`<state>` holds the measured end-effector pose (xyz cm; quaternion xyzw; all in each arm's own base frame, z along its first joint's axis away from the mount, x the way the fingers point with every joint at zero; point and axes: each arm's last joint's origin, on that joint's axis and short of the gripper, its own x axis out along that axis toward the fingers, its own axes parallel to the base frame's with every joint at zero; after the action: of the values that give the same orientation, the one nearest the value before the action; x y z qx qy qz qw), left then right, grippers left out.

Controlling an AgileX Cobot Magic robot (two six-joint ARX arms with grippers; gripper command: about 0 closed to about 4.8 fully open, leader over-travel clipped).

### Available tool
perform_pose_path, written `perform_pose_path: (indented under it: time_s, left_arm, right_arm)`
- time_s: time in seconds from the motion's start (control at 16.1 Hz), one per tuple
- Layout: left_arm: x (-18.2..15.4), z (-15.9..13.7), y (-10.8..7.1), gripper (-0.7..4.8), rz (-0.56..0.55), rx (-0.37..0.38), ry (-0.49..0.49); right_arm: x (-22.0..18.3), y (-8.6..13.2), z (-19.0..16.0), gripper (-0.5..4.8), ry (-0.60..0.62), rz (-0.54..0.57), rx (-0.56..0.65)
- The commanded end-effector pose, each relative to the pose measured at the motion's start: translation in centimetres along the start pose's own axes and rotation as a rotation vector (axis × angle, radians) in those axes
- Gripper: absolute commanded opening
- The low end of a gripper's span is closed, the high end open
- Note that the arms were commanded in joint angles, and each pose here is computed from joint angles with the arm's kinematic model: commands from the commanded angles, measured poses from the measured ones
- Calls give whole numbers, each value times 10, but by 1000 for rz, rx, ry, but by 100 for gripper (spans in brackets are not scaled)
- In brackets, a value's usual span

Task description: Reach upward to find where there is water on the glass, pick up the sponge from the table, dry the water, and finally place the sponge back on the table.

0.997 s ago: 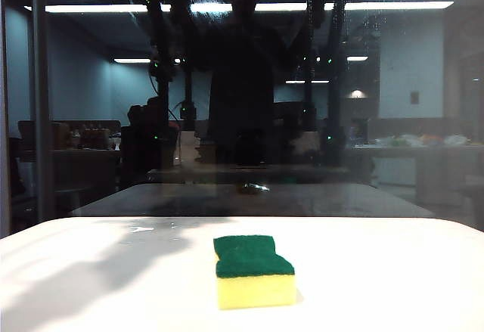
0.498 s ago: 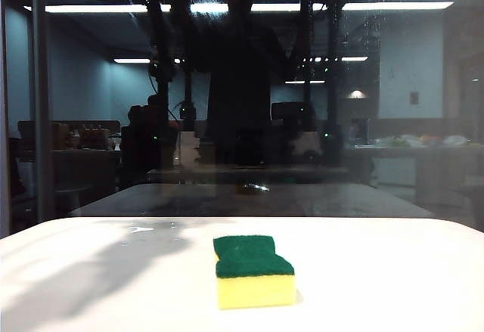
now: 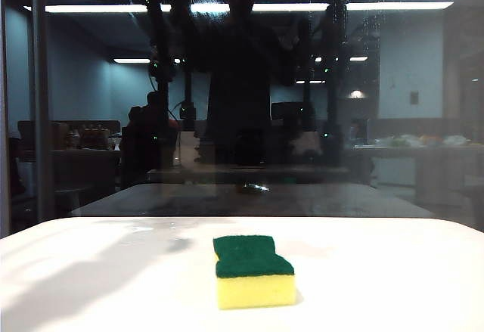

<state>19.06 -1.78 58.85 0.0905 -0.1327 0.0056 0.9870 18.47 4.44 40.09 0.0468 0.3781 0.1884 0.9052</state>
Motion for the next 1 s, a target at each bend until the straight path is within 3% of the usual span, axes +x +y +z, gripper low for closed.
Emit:
perform_pose_path:
  time_s: [0.06, 0.12, 0.37, 0.56, 0.75, 1.0]
  left_arm:
    - [-3, 3, 1, -6, 5, 0, -15]
    - [-3, 3, 1, -6, 5, 0, -16]
    - [-2, 3, 1, -6, 5, 0, -15]
    - [-2, 3, 1, -5, 5, 0, -14]
    - [-2, 3, 1, -5, 6, 0, -14]
    - [-2, 2, 1, -5, 4, 1, -5]
  right_arm:
    - [37, -9, -14, 432, 1, 32, 56]
    - [53, -13, -23, 453, 13, 65, 83]
    - [110, -21, -55, 454, 138, 128, 126]
    - [166, 1, -71, 479, 267, 190, 70]
    - [206, 24, -80, 479, 312, 217, 46]
    - [245, 38, -96, 479, 369, 234, 43]
